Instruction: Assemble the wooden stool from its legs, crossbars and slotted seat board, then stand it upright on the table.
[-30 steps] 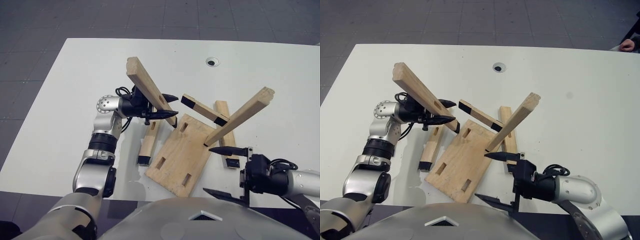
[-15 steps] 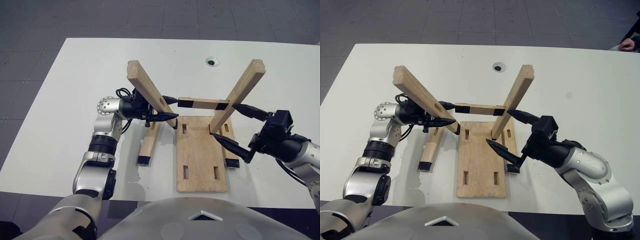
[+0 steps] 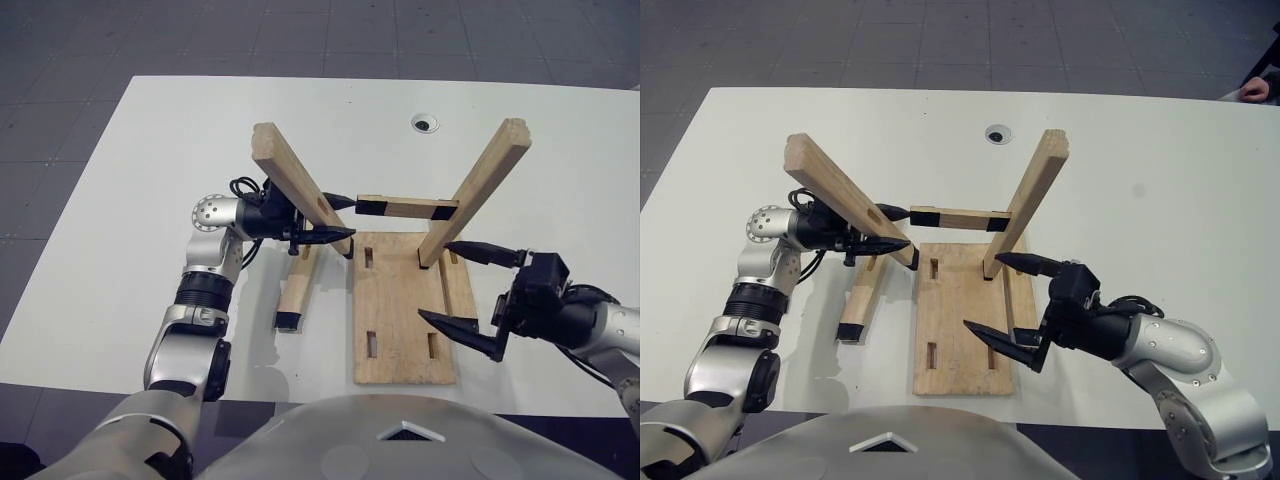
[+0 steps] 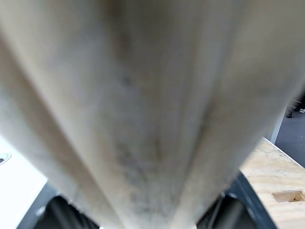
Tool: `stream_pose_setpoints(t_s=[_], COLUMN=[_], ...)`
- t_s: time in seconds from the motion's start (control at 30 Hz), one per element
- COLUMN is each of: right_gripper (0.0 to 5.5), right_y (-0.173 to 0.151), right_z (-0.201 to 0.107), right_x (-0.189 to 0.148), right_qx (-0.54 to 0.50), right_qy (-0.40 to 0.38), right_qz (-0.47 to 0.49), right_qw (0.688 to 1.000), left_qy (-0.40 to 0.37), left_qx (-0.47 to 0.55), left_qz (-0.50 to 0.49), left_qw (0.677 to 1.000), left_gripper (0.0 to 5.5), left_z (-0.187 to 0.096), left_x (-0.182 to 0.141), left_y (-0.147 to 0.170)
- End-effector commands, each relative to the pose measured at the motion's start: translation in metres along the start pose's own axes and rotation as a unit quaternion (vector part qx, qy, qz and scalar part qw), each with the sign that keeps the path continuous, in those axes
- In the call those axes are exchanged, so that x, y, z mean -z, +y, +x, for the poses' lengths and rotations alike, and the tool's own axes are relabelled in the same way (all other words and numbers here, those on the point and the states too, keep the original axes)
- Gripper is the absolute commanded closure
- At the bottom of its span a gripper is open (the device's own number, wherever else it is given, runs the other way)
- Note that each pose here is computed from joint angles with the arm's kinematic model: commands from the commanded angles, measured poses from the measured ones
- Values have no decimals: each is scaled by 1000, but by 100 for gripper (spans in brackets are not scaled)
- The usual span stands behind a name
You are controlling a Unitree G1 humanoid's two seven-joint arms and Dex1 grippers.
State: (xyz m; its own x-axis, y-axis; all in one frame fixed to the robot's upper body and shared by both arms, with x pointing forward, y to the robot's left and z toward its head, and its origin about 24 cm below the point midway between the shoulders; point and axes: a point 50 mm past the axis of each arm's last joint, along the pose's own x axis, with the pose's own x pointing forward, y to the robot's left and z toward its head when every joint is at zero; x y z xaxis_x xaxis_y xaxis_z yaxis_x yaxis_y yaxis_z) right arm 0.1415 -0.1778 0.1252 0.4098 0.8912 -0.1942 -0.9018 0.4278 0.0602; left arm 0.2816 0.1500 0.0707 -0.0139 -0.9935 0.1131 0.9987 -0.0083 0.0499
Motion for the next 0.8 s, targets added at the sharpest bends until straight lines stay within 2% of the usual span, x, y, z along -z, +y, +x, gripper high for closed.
stream_pose_setpoints(t_s=[0.03, 0.27, 0.8], right_gripper=[0, 0, 0], right_y=[0, 1, 2], right_z=[1, 2, 6], right_x=[3, 8, 9], right_qx=[-1, 0, -10], right_qy=[3, 6, 3], right_qz=[-4, 0, -2], right_qw=[1000, 1000, 1000], left_qy=[-6, -31, -46], left_qx=[-9, -5, -23], left_qz=[12, 13, 0], left_qw=[1000, 999, 999], left_gripper=[345, 345, 345], left_z=[-2, 4, 17], left_x=[-10, -16, 0], left_y=[4, 2, 3])
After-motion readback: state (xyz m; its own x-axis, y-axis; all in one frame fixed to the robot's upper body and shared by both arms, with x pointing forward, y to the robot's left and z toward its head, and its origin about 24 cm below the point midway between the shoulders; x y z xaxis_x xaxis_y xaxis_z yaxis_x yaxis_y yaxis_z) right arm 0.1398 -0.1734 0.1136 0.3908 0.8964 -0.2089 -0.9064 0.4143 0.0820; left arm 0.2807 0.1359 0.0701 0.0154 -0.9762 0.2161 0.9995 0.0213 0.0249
